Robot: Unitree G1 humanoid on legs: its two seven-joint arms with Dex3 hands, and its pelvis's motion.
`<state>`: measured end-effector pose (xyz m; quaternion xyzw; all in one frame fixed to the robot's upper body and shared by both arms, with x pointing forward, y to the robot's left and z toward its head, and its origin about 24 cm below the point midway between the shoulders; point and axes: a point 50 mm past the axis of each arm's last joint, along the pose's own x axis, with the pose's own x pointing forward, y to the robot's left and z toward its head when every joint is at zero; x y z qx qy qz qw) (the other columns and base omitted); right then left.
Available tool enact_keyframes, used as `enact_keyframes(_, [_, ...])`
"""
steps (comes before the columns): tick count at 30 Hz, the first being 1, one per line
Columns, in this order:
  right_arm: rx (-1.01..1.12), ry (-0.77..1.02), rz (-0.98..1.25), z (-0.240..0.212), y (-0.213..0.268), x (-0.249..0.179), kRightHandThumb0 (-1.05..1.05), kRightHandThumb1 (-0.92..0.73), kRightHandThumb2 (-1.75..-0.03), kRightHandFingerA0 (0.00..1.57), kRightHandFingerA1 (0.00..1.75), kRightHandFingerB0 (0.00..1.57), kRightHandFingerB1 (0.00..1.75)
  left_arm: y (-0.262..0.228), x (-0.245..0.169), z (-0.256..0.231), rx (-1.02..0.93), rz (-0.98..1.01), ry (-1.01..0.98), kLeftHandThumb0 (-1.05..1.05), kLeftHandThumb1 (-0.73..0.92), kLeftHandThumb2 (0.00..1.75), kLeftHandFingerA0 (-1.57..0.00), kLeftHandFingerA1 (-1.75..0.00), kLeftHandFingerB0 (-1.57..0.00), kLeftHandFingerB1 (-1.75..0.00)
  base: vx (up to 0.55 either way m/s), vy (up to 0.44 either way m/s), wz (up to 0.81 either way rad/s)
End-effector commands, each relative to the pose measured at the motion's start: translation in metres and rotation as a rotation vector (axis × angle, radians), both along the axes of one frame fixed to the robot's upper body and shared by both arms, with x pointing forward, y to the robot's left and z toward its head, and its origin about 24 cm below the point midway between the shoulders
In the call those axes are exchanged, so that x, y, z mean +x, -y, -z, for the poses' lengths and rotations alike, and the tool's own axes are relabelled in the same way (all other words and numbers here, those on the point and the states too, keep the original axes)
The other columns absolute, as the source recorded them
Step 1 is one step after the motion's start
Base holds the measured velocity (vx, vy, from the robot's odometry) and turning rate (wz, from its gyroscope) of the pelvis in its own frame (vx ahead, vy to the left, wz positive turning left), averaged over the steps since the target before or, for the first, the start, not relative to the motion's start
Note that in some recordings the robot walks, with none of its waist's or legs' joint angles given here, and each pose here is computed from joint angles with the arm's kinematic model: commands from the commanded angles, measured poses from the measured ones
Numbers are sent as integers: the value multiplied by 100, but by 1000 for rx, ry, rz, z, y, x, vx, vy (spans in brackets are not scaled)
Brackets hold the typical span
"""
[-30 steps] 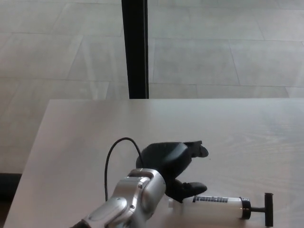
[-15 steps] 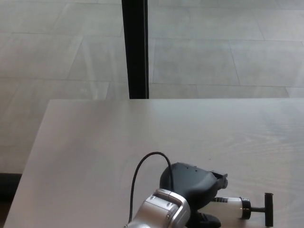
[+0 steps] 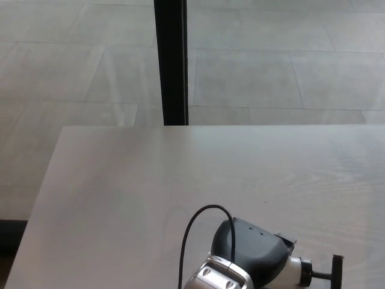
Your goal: The robot uses its left hand to lift the air pump kept on the middle of the desk and use the right hand to pull out the handle
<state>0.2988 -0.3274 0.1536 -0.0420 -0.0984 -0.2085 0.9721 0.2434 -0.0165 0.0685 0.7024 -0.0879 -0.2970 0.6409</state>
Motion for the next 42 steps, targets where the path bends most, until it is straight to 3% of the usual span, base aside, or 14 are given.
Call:
enact_keyframes(1, [12,-29,74,5,4,-5,-30,-72,-61,59,92,54,48,-20,-2,0,172,-160,72,-72,78,63,-56,-77,-38,-52,0,0,0])
enact_keyframes(7, [-2,-39,82,5,4,-3,-28,-73,-61,58,93,56,48,-27,-1,7,193,-199,65,-68,74,62,-46,-67,-31,-47,0,0,0])
enact_keyframes(8, [-6,-36,76,5,4,-3,-28,-73,-61,57,98,55,48,-29,-1,8,195,-204,77,-67,55,93,-46,-70,-29,-55,0,0,0])
enact_keyframes(9, [-8,-35,73,5,4,-4,-28,-73,-61,57,98,55,48,-30,-1,9,196,-207,82,-67,55,93,-46,-70,-29,-55,0,0,0])
enact_keyframes(10, [-8,-36,76,5,4,-4,-26,-73,-61,57,97,55,48,-30,-1,11,202,-207,86,-67,55,92,-46,-69,-28,-55,0,0,0])
enact_keyframes(11, [-8,-36,78,4,4,-3,-27,-73,-61,58,99,56,48,-31,0,12,203,-209,95,-63,69,61,-49,-67,-33,-45,0,0,0])
enact_keyframes(19, [-23,-33,78,2,3,-2,-27,-73,-61,58,104,58,50,-33,2,25,237,-193,143,-59,66,60,-55,-73,-26,-42,0,0,0])
enact_keyframes(20, [-26,-31,79,2,3,-2,-26,-73,-61,59,106,59,50,-31,1,28,241,-190,145,-65,53,88,-57,-77,-19,-51,0,0,0])
enact_keyframes(22, [-30,-27,81,1,3,-3,-26,-73,-61,59,106,59,50,-29,0,30,249,-188,150,-65,53,88,-57,-77,-19,-51,0,0,0])
enact_keyframes(23, [-42,-25,82,0,3,-2,-24,-73,-61,57,107,57,51,-25,-1,33,240,-190,178,-65,66,60,-61,-94,-24,-42,0,0,0])
enact_keyframes(24, [-43,-23,84,-1,4,-2,-24,-73,-61,58,108,58,50,-19,-2,36,208,-196,171,-66,52,88,-61,-96,-18,-50,0,0,0])
enact_keyframes(26, [-55,-22,80,-2,5,-2,-25,-73,-61,57,110,59,50,-15,-1,37,216,-190,178,-67,53,89,-62,-94,-19,-50,0,0,0])
enact_keyframes(27, [-54,-25,83,-2,4,-2,-25,-73,-61,58,108,59,50,-13,0,37,216,-177,193,-64,68,60,-61,-106,-25,-40,0,0,0])
enact_keyframes(42, [-63,-12,82,-5,4,-2,-24,-74,-62,63,116,61,52,19,-15,39,-119,-117,88,-40,64,66,-97,-150,-30,-55,0,0,0])
